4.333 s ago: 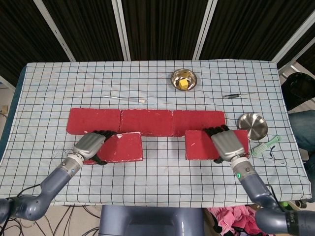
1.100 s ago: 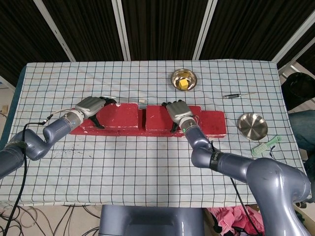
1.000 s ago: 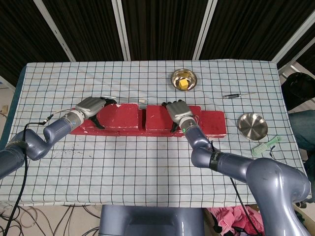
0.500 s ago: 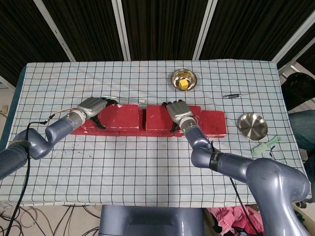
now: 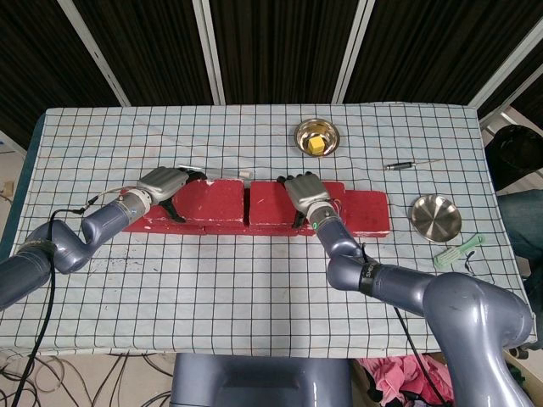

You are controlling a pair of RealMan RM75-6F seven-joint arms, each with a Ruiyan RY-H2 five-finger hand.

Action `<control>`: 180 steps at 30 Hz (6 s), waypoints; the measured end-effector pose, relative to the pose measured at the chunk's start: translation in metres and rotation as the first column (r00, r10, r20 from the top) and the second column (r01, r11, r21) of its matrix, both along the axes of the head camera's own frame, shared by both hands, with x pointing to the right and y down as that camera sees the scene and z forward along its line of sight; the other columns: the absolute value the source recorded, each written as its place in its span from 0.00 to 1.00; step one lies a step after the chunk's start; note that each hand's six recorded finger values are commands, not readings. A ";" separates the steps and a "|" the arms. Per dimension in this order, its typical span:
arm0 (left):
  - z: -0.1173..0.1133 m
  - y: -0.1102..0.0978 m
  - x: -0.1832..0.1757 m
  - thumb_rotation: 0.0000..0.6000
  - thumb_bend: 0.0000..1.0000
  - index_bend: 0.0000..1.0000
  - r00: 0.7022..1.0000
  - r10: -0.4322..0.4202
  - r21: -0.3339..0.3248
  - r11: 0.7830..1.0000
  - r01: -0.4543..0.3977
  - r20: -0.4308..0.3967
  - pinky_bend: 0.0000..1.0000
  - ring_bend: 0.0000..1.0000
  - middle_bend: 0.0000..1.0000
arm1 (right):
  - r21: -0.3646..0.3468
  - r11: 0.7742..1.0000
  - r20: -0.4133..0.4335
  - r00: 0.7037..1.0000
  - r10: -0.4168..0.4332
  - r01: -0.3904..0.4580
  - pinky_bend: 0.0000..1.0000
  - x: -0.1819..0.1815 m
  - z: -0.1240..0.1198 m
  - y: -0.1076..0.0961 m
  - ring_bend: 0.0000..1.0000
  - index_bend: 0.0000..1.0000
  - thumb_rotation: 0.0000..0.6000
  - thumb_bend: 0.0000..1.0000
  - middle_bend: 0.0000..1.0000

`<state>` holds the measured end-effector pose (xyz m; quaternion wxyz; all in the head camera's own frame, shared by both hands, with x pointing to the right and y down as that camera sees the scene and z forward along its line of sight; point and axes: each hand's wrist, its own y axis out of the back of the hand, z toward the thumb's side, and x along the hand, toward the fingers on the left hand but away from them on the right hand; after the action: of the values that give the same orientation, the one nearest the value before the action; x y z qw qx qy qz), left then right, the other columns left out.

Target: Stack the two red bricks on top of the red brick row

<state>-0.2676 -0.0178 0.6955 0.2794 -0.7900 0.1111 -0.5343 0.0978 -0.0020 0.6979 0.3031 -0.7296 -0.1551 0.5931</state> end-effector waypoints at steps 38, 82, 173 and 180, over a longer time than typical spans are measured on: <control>0.003 0.003 -0.001 1.00 0.28 0.19 1.000 -0.001 0.000 1.000 0.001 0.009 0.21 0.10 0.20 | -0.006 1.000 -0.012 1.000 0.014 -0.014 0.14 -0.004 -0.003 0.003 0.15 0.17 1.00 0.05 0.21; 0.003 0.002 -0.001 1.00 0.10 0.16 1.000 -0.008 -0.005 1.000 0.008 0.012 0.20 0.09 0.19 | -0.017 0.999 -0.014 0.999 0.030 -0.030 0.14 -0.004 0.005 0.006 0.07 0.07 1.00 0.02 0.09; 0.002 0.005 0.001 1.00 0.06 0.15 1.000 -0.010 0.004 1.000 0.010 0.010 0.19 0.09 0.18 | 0.047 0.998 0.042 0.998 0.049 -0.051 0.14 -0.018 -0.026 0.004 0.00 0.00 1.00 0.00 0.01; 0.001 0.004 -0.001 1.00 0.06 0.15 1.000 -0.014 0.006 1.000 0.014 0.015 0.19 0.09 0.18 | 0.072 0.996 0.063 0.996 0.057 -0.062 0.14 -0.015 -0.040 0.000 0.00 0.00 1.00 0.00 0.01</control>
<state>-0.2686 -0.0136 0.6969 0.2788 -0.7845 0.1160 -0.5417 0.0829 -0.0023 0.6576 0.3071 -0.7307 -0.2075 0.5734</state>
